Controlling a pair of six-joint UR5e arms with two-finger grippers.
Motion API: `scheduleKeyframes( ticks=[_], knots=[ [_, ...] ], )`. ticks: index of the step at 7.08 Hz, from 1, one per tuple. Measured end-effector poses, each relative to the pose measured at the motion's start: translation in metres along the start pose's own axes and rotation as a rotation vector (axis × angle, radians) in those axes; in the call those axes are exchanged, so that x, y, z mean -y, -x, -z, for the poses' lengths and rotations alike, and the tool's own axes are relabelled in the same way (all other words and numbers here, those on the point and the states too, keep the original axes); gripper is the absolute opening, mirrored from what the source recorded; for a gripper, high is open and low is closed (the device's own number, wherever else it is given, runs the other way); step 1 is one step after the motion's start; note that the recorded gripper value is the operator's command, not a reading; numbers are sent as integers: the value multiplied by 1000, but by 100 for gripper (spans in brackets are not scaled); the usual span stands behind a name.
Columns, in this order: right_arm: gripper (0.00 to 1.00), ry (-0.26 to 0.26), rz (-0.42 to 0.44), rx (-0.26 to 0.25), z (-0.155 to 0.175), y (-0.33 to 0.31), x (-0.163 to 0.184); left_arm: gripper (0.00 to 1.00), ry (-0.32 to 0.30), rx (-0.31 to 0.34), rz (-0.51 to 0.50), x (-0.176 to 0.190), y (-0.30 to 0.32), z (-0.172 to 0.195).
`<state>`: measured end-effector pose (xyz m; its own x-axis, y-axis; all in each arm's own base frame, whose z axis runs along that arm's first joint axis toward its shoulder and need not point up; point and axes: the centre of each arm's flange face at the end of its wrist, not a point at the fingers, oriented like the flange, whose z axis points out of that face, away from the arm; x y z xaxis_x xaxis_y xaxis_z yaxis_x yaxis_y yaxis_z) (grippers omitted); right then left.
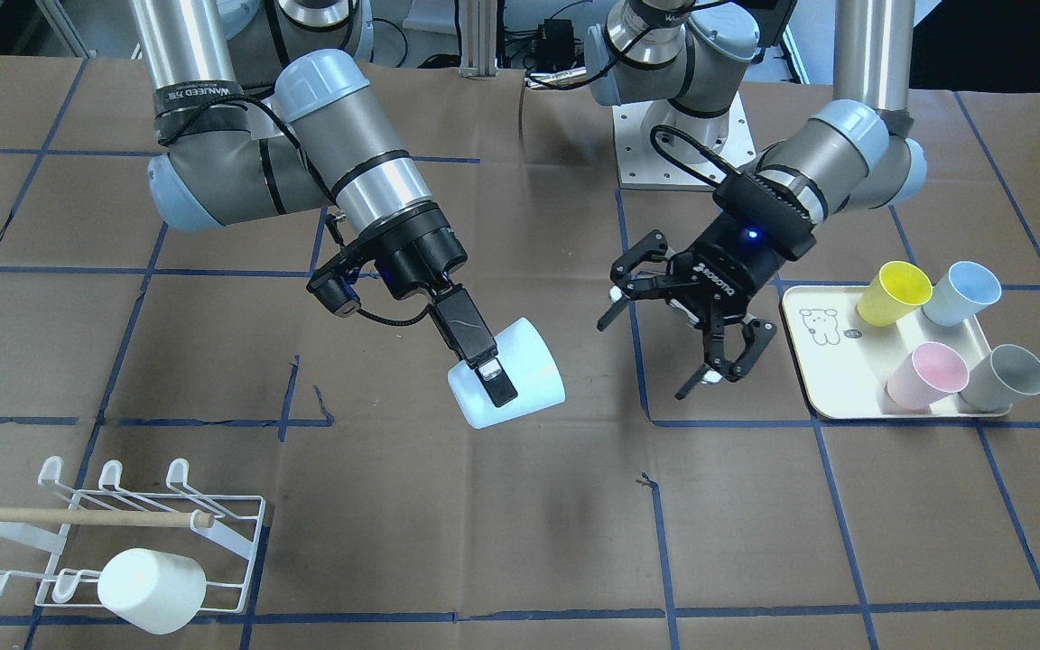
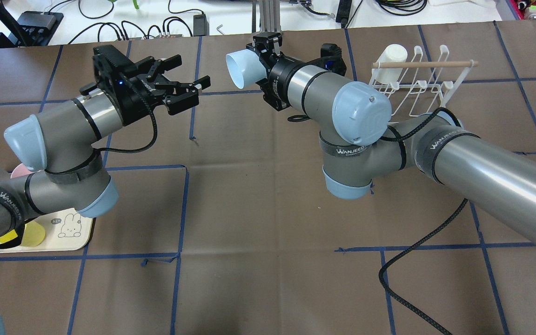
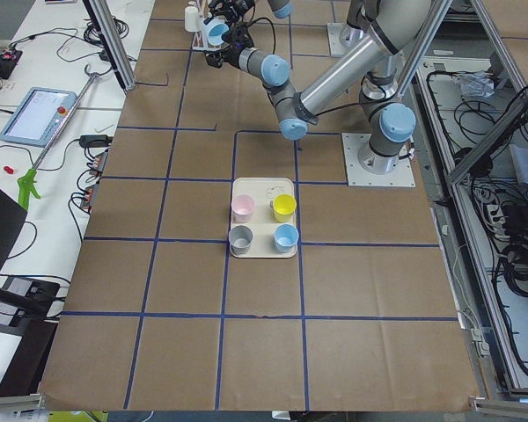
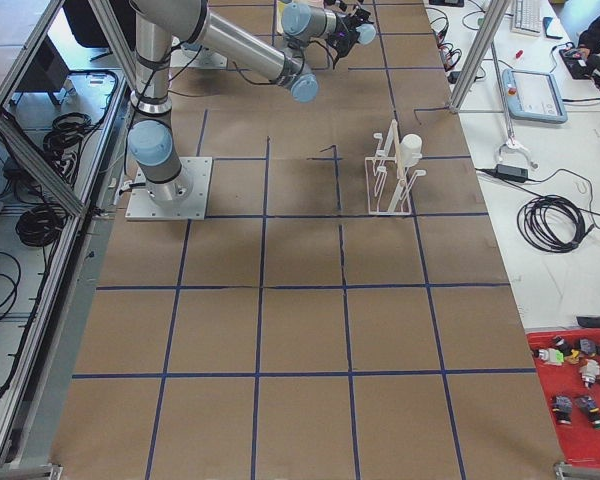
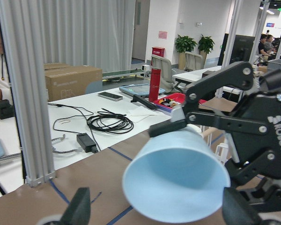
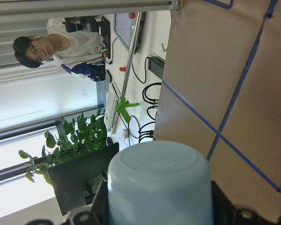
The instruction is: Transfer IKEA cup to right arm and place on rack
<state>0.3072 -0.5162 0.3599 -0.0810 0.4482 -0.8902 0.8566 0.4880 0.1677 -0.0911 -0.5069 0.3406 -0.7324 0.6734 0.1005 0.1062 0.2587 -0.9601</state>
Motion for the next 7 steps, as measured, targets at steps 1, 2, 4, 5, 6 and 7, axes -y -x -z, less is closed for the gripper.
scheduleKeyframes(
  ticks=[1,2,4,5,6,7],
  knots=[
    [11,-30,30,10,2,5,19,98,36,83,39,-2,21,6],
    [9,-63,99,16,6,10,40,98,96,189,88,-2,40,6],
    [9,-151,335,6,14,15,83,98,239,354,189,14,84,-1],
    [9,-220,463,-6,20,18,107,99,331,421,242,32,103,-11],
    [8,-292,580,-24,28,20,129,99,439,483,291,54,113,-23],
    [6,-363,707,-62,36,22,152,99,556,537,332,77,111,-35]
  ],
)
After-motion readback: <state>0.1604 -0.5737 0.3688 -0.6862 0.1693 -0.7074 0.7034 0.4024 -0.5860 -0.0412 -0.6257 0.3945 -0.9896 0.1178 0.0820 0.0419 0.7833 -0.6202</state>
